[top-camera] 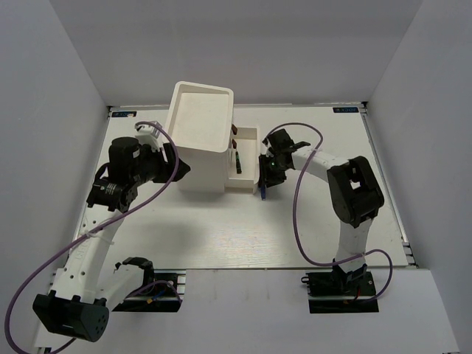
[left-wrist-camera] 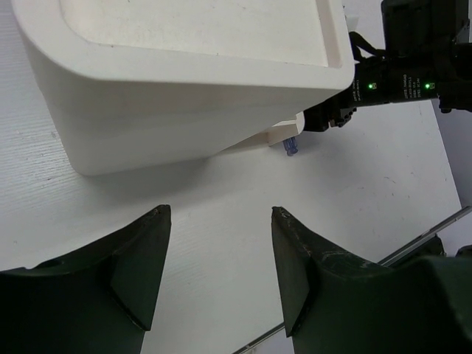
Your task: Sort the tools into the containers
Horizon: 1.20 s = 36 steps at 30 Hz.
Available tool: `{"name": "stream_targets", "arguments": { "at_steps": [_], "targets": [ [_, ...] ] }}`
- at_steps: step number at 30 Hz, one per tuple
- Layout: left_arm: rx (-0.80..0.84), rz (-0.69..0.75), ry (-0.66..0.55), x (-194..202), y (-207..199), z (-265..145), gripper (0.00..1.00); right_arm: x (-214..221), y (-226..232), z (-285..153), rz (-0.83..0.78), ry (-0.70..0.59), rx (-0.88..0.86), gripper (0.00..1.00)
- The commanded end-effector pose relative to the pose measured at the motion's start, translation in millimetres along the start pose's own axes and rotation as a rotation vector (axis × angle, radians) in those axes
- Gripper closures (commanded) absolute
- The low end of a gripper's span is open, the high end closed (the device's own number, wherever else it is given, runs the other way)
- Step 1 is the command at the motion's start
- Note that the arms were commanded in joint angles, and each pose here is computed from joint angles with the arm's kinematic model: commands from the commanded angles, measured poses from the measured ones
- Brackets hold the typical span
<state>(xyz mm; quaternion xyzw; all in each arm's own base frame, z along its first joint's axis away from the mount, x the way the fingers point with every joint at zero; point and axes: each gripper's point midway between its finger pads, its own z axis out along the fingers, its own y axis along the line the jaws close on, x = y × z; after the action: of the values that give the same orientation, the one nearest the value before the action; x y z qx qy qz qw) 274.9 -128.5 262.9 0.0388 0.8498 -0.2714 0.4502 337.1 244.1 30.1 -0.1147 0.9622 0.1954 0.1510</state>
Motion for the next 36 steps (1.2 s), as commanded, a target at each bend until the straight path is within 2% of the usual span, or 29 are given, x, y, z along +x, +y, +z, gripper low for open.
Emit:
{"name": "stream_targets", "arguments": {
  "at_steps": [1, 6, 10, 14, 15, 17, 22, 26, 29, 31, 34, 36],
  "targets": [
    [-0.006, 0.008, -0.024, -3, -3, -9, 0.33, -2, -2, 10, 0.002, -0.03, 0.036, 0.58],
    [-0.015, -0.001, -0.026, -3, -2, -11, 0.33, 4, -9, 12, 0.01, -0.028, 0.074, 0.59],
    [-0.015, -0.001, -0.026, -3, -2, -11, 0.33, 15, -24, 10, 0.029, -0.016, 0.136, 0.66],
    [-0.015, -0.001, -0.027, -1, -1, -10, 0.33, 23, -37, 1, 0.012, -0.009, 0.183, 0.81],
    [-0.015, -0.001, -0.026, -1, -1, -10, 0.33, 23, -43, -1, 0.018, -0.014, 0.215, 0.91],
    [-0.014, -0.01, -0.028, 0, -1, -8, 0.33, 27, -48, -7, 0.03, -0.007, 0.226, 1.0],
    [-0.049, -0.01, -0.04, -2, 6, -8, 0.33, 4, -49, -41, 0.065, -0.101, 0.219, 1.0],
    [-0.199, -0.085, -0.057, 11, 35, -9, 0.33, -34, -32, -75, 0.067, -0.253, 0.092, 1.0],
    [-0.346, -0.193, -0.11, 17, 59, -22, 0.33, -61, -4, -98, 0.001, -0.353, -0.048, 1.0],
    [-0.481, -0.233, -0.139, 19, 81, -33, 0.33, -74, 24, -109, -0.06, -0.381, -0.184, 1.0],
    [-0.599, -0.241, -0.117, 26, 101, -38, 0.29, -89, 50, -110, -0.099, -0.36, -0.289, 1.0],
    [-0.647, -0.248, -0.095, 28, 110, -32, 0.26, -99, 59, -93, -0.069, -0.314, -0.336, 1.0]
  ]
}}
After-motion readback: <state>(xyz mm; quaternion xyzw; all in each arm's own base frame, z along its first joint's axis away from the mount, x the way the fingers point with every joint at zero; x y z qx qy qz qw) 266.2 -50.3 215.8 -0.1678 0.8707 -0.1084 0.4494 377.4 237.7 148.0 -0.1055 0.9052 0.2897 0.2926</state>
